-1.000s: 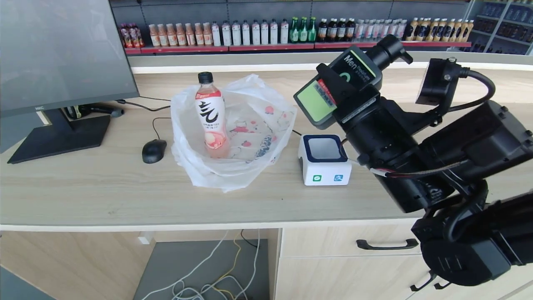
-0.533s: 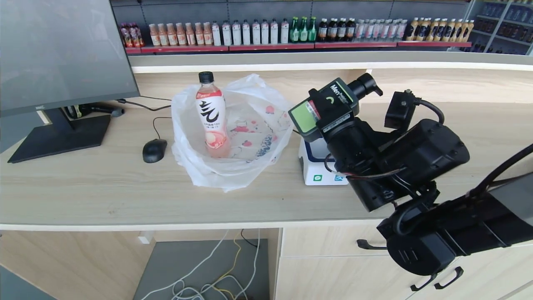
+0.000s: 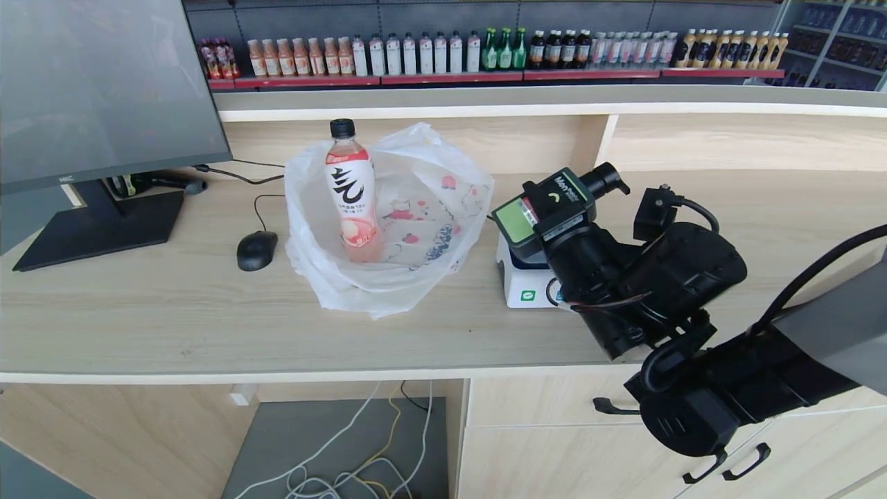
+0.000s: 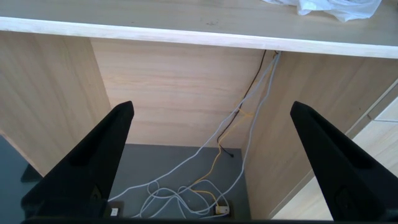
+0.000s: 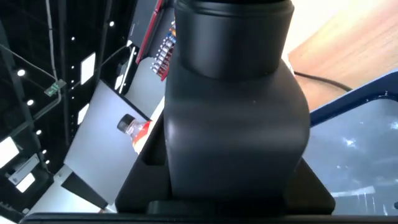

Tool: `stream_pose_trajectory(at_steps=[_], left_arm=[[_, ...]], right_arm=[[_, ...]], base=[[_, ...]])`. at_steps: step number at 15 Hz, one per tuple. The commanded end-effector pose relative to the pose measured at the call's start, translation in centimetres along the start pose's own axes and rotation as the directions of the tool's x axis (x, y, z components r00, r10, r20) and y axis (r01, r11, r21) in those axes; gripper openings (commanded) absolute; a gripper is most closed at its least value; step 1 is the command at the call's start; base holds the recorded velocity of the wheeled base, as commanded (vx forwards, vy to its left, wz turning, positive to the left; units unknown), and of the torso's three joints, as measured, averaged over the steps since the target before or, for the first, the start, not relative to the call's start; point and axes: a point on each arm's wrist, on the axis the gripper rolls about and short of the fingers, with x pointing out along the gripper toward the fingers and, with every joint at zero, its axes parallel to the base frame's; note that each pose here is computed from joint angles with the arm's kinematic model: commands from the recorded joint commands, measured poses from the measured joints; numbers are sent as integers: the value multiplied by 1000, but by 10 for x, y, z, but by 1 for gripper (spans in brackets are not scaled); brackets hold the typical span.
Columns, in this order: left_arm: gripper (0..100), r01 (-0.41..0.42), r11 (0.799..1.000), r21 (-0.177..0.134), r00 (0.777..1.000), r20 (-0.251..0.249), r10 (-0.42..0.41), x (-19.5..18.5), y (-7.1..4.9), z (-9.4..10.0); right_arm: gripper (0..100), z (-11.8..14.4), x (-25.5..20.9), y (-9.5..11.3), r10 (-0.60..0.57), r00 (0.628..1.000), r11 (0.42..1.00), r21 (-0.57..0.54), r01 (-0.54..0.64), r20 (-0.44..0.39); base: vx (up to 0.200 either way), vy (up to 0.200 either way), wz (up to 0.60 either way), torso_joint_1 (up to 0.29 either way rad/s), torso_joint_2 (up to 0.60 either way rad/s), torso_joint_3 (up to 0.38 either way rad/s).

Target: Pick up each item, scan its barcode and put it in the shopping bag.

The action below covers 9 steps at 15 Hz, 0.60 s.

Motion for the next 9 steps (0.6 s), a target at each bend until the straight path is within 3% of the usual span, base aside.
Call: stream_pose_trajectory(at_steps=[1, 9], left_arm=[[100, -1, 1000, 0, 1000, 0, 1, 0, 0, 0], [100, -1, 1000, 0, 1000, 0, 1, 0, 0, 0]], right_arm=[[0, -1, -3, -6, -18, 1000, 1000, -3, 18, -10], [0, 0, 1, -20, -51, 999, 999, -4, 51, -1]], base=[[0, 0, 0, 0, 0, 0], [0, 0, 0, 0, 0, 0]])
